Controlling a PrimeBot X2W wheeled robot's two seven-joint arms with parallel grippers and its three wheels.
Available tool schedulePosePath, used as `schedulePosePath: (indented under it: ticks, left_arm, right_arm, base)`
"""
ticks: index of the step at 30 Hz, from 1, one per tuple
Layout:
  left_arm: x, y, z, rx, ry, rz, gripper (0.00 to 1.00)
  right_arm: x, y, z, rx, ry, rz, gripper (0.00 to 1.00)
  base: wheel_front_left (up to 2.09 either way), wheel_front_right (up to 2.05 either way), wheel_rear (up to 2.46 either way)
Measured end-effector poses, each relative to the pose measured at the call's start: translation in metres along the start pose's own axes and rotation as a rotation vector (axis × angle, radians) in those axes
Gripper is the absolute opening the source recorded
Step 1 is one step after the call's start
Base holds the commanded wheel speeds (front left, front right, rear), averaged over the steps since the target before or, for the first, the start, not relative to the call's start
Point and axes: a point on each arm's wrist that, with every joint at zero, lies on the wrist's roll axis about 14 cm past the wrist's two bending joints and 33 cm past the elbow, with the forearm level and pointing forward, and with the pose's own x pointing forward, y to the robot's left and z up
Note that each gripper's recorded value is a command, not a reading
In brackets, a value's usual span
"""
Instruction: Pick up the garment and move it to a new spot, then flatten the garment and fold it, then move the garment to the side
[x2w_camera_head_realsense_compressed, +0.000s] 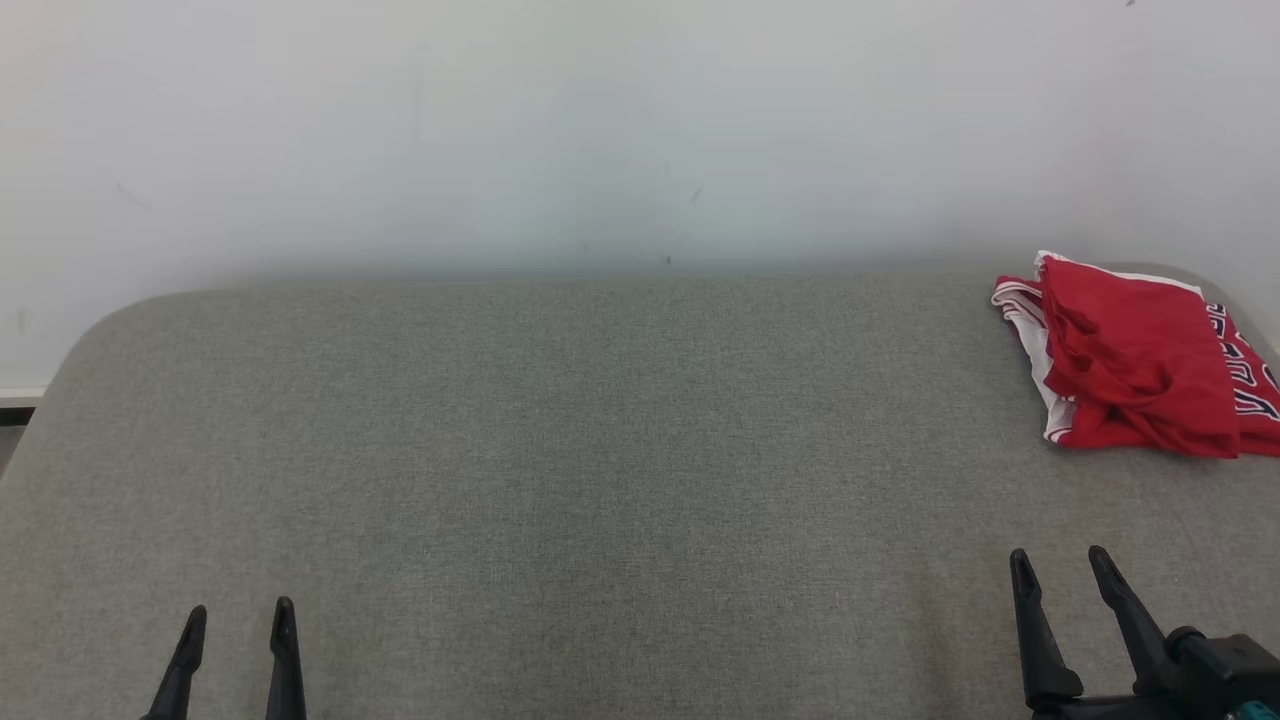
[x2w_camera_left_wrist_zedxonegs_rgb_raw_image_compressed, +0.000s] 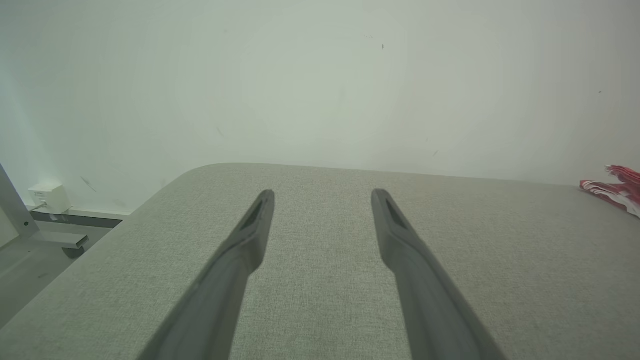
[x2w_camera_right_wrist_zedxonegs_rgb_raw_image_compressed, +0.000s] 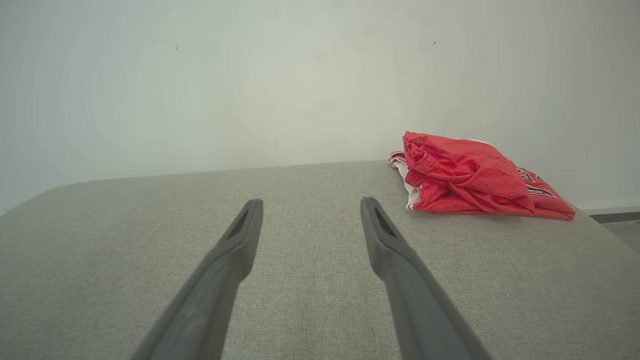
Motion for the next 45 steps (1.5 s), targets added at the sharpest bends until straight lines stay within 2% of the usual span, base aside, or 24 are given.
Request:
schedulePosePath:
  ticks: [2,3,10,29,45]
  left_arm:
    - [-0.001,0.000,0.000,-0.001,0.000,0.001,1.00]
    - [-0.001,0.001,-0.001,-0.002,0.004,0.005,0.00]
    - [-0.008,0.000,-0.025,-0.063,0.081,0.030,0.00]
    - [0.000,0.006,-0.036,-0.401,0.135,0.105,0.00]
    - [0.009,0.004,-0.038,-0.636,0.147,0.126,0.00]
  right_arm:
    - [0.000,0.001,0.000,0.000,0.002,0.003,1.00]
    - [0.000,0.001,-0.002,0.001,0.008,0.003,0.00]
    - [-0.007,0.000,-0.027,0.059,0.085,-0.013,0.00]
    - [0.003,-0.006,-0.026,0.400,0.074,-0.059,0.00]
    - [0.012,-0.009,-0.025,0.638,0.058,-0.081,0.00]
  base:
    - [0.00,0.00,0.00]
    - [0.00,0.00,0.00]
    - [0.00,0.00,0.00]
    - [0.00,0.00,0.00]
    - [0.00,0.00,0.00]
